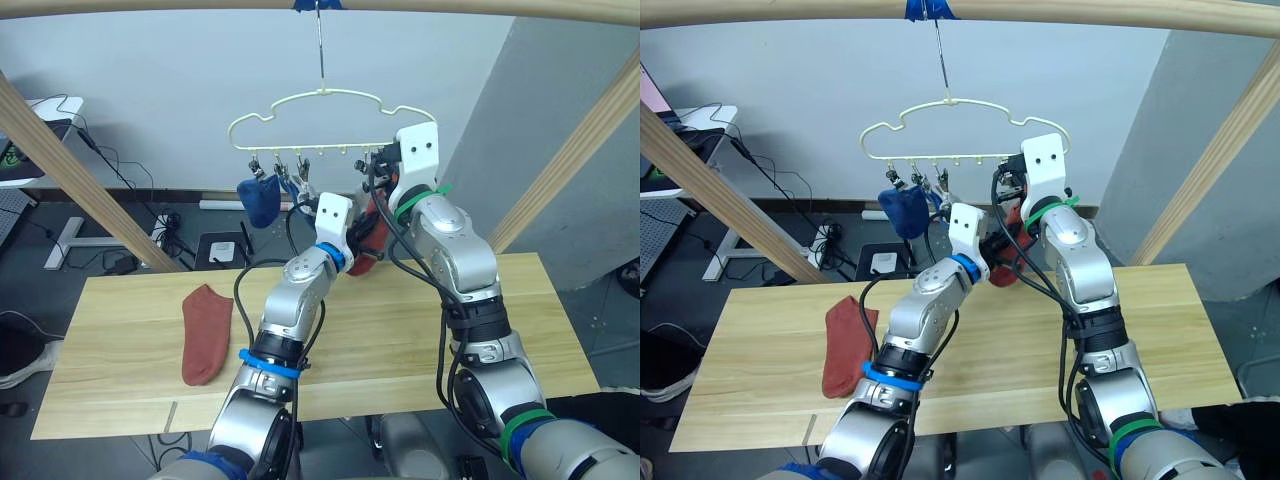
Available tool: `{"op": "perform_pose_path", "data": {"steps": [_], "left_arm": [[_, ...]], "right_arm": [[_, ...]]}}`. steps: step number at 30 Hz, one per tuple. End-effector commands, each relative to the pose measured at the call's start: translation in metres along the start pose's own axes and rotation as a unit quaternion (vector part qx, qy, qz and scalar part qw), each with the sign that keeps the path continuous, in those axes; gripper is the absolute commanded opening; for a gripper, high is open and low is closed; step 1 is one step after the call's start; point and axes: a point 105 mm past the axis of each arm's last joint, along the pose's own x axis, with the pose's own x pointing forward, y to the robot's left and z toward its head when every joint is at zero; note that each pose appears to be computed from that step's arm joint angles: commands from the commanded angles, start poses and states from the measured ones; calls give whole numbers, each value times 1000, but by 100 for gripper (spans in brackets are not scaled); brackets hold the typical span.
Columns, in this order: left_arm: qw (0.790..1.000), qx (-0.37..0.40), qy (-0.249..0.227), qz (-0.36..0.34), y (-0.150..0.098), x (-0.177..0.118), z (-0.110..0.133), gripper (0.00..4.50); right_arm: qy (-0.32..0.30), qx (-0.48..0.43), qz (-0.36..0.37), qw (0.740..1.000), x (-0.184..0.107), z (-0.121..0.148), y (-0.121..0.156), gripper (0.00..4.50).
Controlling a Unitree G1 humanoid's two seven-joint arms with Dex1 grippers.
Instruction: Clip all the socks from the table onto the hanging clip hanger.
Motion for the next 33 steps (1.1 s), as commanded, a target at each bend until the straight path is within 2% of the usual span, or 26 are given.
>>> {"op": "perform_pose_path", "data": {"steps": [1,16,20,27,33], "left_arm": [[1000,6,-28,-9,-5,6,15,0],[999,-4,-50,-21,-10,14,28,0],[998,-20,-43,-35,-14,15,25,0],[999,-43,-21,-22,-6,13,10,0],[998,-46,-27,-30,-10,15,14,0]], "right_arm": [[-38,-1,7,999,-3,22,5,14],[-32,4,7,999,-3,20,6,14],[-32,6,8,999,-2,20,7,14],[-35,5,7,999,-2,21,6,14],[-34,5,7,999,-2,21,7,14]]}}
